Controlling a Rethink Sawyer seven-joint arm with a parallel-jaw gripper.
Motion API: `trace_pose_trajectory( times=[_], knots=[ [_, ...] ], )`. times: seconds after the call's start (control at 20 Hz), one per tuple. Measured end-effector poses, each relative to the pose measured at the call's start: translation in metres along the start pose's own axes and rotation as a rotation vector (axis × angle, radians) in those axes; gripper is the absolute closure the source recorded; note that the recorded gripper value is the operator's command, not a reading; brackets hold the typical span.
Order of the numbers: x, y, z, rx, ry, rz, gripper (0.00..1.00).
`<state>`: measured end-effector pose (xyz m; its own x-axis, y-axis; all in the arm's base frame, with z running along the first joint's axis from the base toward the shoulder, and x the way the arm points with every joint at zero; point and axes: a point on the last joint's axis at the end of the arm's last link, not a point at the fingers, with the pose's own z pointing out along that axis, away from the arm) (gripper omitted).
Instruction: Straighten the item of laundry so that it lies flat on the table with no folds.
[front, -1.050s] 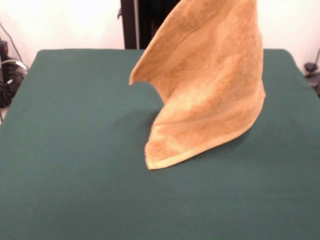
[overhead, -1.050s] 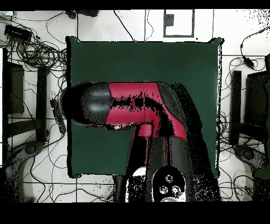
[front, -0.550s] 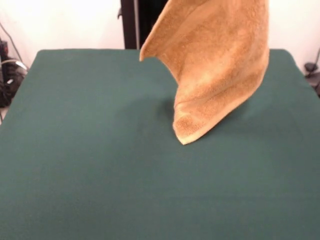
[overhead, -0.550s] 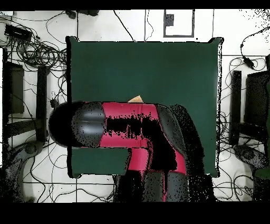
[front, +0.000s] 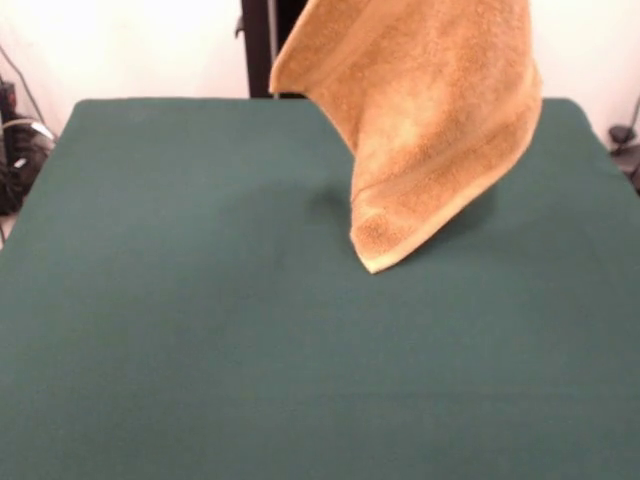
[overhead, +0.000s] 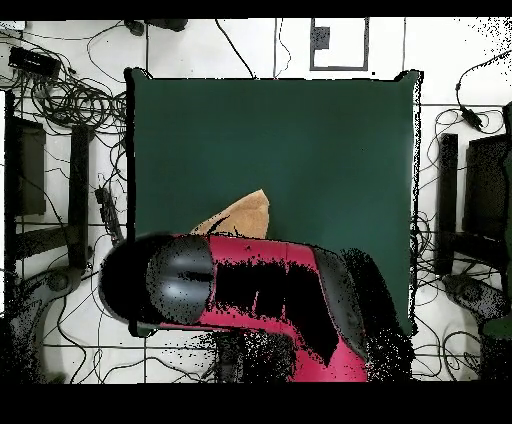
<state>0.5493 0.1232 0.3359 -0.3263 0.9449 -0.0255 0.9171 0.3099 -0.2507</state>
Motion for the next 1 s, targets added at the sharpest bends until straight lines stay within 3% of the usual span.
trace_pose_trajectory(
  times=[0.75, 1.0],
  knots=[
    [0.034, -0.076, -0.01, -0.007, -0.01, 0.017, 1.0],
    [0.047, -0.094, -0.025, -0.021, -0.01, 0.012, 1.0]
  ],
)
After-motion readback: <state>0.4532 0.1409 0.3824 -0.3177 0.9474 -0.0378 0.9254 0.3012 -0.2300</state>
